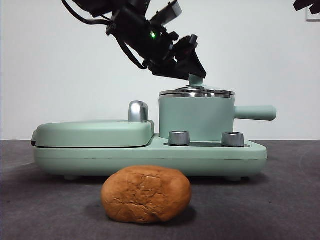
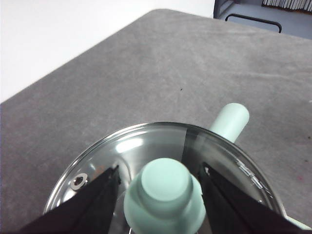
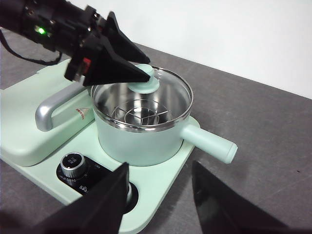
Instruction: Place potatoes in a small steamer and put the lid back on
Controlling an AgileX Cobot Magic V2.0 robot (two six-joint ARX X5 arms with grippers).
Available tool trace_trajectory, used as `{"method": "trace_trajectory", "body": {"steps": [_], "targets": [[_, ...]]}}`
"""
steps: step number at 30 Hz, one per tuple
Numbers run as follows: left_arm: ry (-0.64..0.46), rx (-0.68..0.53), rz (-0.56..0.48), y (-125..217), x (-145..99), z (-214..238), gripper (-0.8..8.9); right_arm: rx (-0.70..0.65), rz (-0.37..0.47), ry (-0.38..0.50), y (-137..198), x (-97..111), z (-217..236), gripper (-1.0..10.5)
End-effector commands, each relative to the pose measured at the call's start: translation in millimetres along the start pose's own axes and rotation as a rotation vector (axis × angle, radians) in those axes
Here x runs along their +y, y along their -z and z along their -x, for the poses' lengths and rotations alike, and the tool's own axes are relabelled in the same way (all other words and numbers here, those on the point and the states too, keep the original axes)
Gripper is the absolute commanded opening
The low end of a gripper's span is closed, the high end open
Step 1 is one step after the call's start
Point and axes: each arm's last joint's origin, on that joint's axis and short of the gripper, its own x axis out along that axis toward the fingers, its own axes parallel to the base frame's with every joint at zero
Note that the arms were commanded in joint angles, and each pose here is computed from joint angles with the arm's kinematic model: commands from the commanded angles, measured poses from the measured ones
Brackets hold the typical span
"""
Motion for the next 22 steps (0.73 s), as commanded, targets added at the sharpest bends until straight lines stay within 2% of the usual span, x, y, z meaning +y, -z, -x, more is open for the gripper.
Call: {"method": "trace_trajectory", "body": {"steps": [1,9,13,14,22], "targets": [[0.003,-0.022,-0.013,-2.0,-0.7,-10.0,2.52,-0.019,-0.012,-0.005,-5.7,0.2,0.5,2.1],[0.005,-0.011,-0.002,4.4,0.1,-15.8,2.28,-0.018,-0.012,-0.002,-5.7,0.2,0.5,2.1],[0.005,-0.011,-0.002,4.4,0.1,-15.8,0.27,-0.018,-0.012,-0.002,-5.7,0.1,0.5,2.1],[0.005,-0.011,-0.002,4.4,0.1,-15.8,0.04,-0.018,-0.011,-0.002,-5.7,0.1,0.5,2.1],[0.006,-0.01,-0.002,3.7,-0.1,-15.0,0.06,-0.018,-0.011,-0.002,-5.6,0.1,0.5,2.1]]}}
